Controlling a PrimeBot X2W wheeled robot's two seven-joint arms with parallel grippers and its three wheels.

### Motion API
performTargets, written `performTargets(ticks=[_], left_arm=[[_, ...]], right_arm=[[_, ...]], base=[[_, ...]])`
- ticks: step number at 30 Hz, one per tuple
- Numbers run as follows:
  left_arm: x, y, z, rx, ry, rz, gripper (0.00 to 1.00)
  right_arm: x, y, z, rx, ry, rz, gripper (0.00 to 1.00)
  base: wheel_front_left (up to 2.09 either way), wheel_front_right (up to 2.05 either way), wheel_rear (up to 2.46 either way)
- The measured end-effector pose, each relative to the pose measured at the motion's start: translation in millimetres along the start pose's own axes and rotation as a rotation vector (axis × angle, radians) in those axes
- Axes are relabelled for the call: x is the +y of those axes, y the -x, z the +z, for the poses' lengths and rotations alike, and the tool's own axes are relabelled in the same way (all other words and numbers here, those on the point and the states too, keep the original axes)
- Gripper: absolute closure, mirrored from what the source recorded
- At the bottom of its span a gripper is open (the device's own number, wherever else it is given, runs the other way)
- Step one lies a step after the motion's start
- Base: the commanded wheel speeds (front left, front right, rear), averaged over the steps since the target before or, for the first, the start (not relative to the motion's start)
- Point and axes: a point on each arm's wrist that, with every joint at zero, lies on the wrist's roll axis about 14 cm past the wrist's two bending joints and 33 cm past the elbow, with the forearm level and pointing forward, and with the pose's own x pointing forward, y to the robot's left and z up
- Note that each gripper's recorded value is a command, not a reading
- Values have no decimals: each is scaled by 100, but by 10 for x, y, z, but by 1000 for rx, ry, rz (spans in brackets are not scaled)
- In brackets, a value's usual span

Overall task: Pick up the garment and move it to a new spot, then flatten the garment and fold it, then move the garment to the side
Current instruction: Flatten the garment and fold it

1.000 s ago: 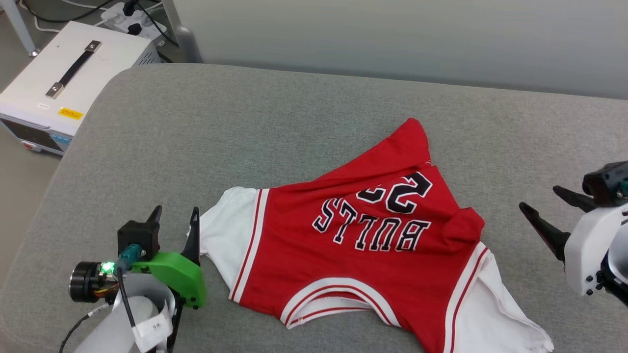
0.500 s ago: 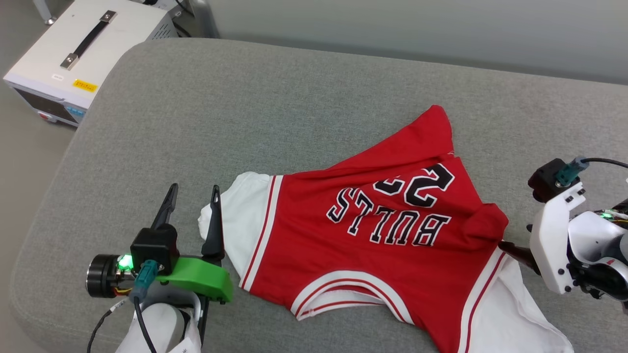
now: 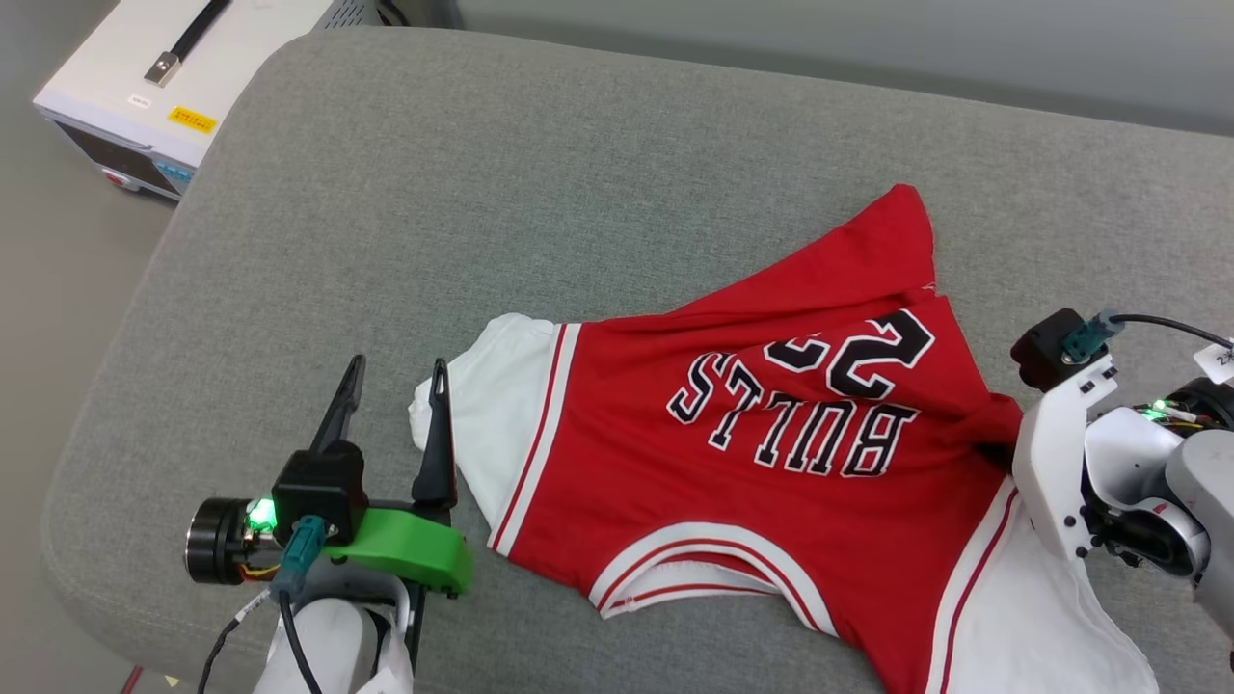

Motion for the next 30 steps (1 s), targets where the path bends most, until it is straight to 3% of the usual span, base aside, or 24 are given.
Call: performTargets(ticks=[8,15,20,28,29,30], left_arm=[[-94,57,19,-10,11,-23,0],[-196,28,-19,-2,16,-46,0],[-184,12,-119,28,20,-31,0],[-106,-36,-251,67,14,-2,0],[-99,-37,-254,68,10,0,0],[-96,-38,-253,68,9,1,0]], right_arm=[[-425,506,457,-210,16,-116,100],[-716,709,911,-284,38,-183,100],[-803,452,1052,-227,18,-185,100],[-683,-419,698,-113,-53,-152,100],[-697,-422,716,-129,-51,-156,75],[-715,-417,732,-147,-46,-163,57]], base=[[0,0,0],[0,0,0],[0,0,0],[0,0,0],[0,0,0],[0,0,0]])
